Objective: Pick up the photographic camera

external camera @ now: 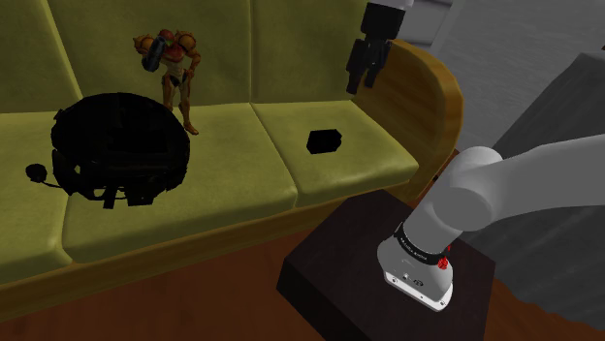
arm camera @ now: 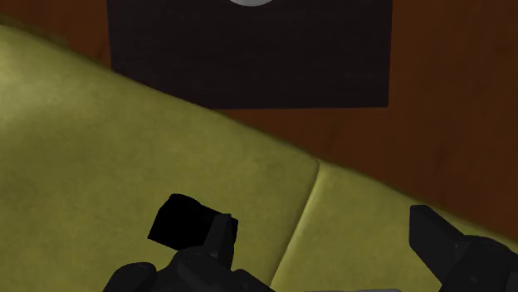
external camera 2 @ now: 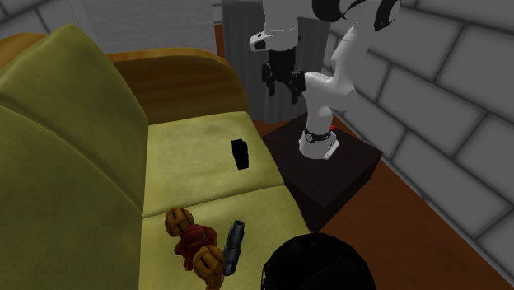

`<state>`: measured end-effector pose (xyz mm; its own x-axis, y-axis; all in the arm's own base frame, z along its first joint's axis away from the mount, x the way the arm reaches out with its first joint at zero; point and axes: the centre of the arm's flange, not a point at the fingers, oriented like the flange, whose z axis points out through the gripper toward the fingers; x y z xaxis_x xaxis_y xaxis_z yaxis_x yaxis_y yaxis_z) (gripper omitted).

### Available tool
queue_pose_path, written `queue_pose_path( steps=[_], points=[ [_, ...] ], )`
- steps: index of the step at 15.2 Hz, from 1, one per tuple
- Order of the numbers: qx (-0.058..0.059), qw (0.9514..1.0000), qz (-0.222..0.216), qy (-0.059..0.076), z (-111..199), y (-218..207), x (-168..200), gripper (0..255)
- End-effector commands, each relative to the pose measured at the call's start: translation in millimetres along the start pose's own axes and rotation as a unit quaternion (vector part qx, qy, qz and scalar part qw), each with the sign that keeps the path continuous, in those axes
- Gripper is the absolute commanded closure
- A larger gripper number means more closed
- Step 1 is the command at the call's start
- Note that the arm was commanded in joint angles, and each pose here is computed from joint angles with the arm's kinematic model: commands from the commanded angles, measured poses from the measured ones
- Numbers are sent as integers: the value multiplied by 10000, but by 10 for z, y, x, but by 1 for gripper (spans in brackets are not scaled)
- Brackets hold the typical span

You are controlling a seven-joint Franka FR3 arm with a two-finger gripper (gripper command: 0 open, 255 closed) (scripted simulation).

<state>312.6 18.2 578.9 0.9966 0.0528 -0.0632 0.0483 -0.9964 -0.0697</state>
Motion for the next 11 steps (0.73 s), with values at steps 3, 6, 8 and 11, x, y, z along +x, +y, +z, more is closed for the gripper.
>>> queue_pose_path(
  steps=[3, 6, 8, 11],
  points=[
    [-38, 9991, -434, 10, 207, 145, 44, 0],
    [-96, 9941, -1082, 25, 515, 358, 133, 0],
    [-134, 9884, -1513, 35, 718, 495, 209, 0],
    [-191, 9764, -2152, 50, 1022, 689, 344, 0]
  ],
)
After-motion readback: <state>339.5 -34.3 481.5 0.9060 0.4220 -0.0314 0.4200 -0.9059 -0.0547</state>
